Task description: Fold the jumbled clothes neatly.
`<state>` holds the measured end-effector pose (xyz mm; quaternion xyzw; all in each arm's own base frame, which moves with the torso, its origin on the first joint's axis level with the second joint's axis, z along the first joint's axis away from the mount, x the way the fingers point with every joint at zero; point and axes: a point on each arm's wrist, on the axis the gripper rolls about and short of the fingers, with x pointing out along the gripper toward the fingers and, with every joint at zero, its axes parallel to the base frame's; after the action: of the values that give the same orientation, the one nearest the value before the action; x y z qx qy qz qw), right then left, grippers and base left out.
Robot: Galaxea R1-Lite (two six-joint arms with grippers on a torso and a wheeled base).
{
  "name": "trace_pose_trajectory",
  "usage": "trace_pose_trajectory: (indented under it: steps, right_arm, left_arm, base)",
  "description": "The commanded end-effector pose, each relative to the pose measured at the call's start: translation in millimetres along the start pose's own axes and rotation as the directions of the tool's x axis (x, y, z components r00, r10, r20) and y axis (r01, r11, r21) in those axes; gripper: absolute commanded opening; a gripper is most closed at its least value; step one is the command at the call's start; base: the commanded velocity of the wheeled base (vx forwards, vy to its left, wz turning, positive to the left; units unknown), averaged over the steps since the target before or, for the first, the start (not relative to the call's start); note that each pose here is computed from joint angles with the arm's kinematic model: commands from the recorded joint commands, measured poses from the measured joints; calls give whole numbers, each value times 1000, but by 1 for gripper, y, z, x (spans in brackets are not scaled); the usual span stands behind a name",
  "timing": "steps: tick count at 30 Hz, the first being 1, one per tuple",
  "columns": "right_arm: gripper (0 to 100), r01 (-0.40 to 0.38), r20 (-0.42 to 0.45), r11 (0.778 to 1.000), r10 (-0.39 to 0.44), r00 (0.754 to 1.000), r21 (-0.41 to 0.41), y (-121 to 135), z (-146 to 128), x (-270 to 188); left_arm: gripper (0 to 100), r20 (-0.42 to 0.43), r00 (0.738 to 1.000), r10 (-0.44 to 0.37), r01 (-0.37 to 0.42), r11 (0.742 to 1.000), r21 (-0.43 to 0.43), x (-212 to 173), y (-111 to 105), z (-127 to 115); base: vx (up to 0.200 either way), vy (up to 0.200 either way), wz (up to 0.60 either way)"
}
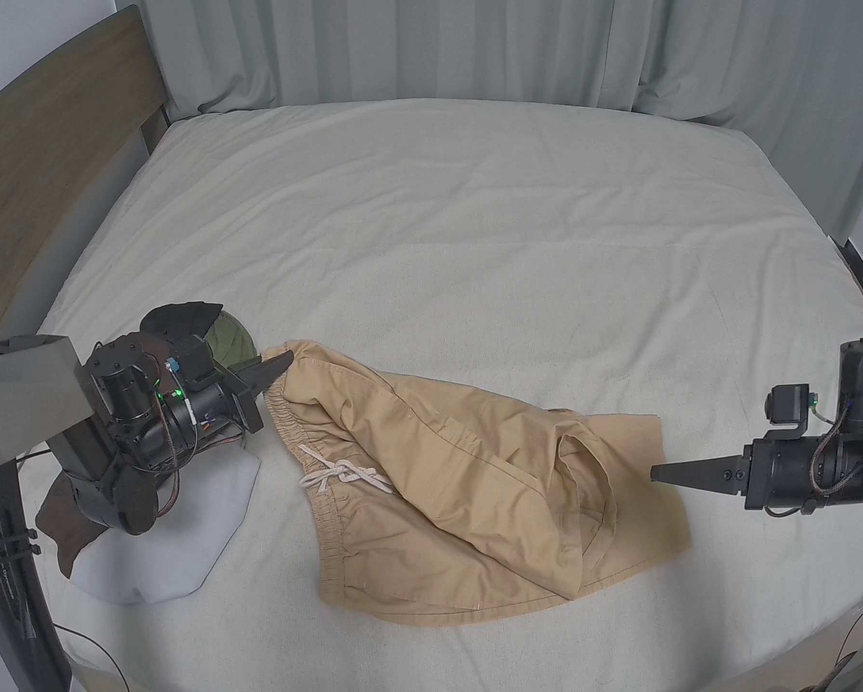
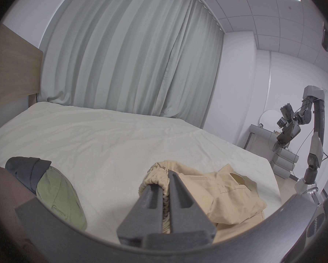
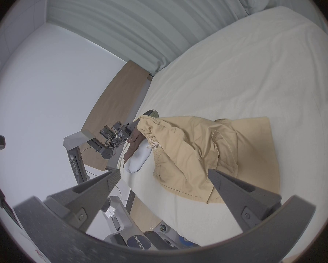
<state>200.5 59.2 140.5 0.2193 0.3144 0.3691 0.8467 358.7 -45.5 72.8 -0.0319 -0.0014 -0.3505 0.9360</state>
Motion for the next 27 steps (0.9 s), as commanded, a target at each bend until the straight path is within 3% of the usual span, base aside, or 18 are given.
trace_pose_trajectory:
  steps: [1,27]
  right_arm:
    - [100,6,-40,1000,-5,999,28,-8,-3,11]
    - [100,-7,-105,996,16,994,89,-61,-40,81]
  left_arm:
    - [0,-4,1000,1,-1,1000,-3,0,0,-2]
    - [0,-2,1000,13,-13,1000,-1,-3,4,-1]
  base:
    - [0,0,0]
    - [0,0,0]
